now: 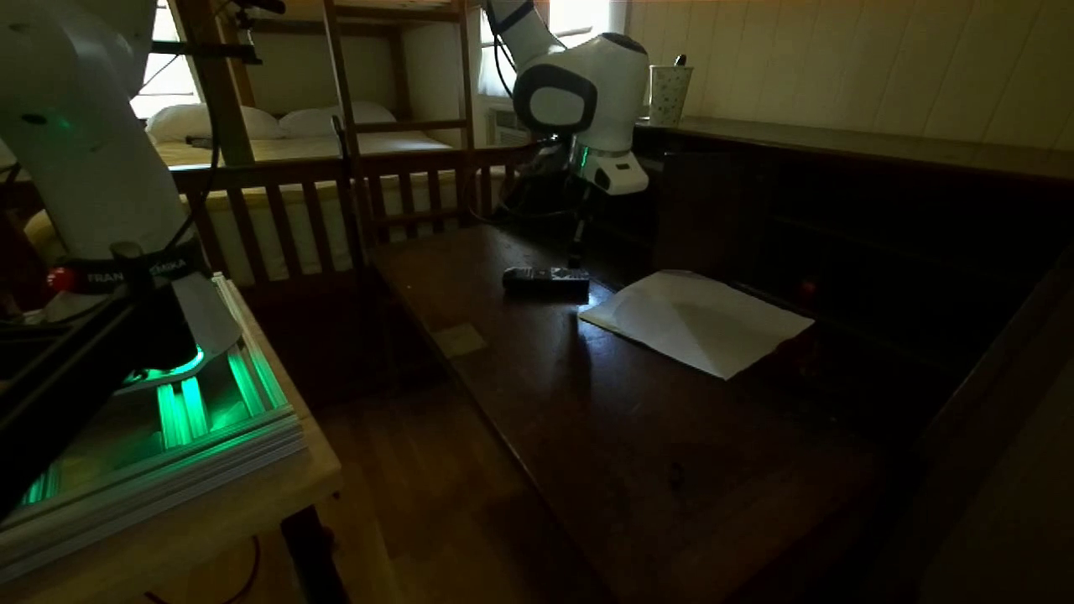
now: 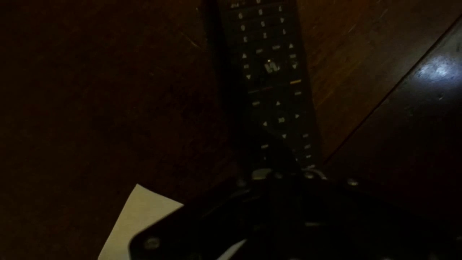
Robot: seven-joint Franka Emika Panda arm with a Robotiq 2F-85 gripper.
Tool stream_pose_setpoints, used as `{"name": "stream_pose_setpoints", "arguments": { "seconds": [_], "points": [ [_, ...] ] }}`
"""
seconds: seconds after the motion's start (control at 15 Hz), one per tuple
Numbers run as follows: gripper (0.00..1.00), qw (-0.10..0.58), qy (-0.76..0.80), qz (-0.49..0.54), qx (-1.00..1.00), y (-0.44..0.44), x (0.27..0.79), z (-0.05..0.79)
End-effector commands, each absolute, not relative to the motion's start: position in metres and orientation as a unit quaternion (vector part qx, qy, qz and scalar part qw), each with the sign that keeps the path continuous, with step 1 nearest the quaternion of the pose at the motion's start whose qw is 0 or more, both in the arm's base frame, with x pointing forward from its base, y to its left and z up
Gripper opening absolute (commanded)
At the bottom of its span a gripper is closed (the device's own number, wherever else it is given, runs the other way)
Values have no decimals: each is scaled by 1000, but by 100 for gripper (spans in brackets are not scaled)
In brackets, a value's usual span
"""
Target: Press a button on the remote
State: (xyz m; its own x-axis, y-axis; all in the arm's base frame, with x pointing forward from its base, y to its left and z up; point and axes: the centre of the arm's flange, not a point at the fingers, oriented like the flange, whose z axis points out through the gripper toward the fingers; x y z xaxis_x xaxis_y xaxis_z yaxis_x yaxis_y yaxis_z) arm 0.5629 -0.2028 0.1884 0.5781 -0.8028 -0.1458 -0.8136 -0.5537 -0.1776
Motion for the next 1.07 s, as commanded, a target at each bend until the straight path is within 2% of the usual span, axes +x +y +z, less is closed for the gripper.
{"name": "stream_pose_setpoints", "arguments": {
  "seconds": [0.0,0.53,0.67,0.87,0.93,1.0],
  "points": [
    [32,79,458,-24,-885,-187,522,231],
    [88,-15,395,-109,-912,-161,459,324],
    [99,-51,359,-131,-923,-160,444,341],
    [100,-91,290,-178,-936,-158,427,356],
    [100,-71,312,-145,-936,-180,463,336],
    [100,-80,299,-156,-938,-180,459,343]
  ]
}}
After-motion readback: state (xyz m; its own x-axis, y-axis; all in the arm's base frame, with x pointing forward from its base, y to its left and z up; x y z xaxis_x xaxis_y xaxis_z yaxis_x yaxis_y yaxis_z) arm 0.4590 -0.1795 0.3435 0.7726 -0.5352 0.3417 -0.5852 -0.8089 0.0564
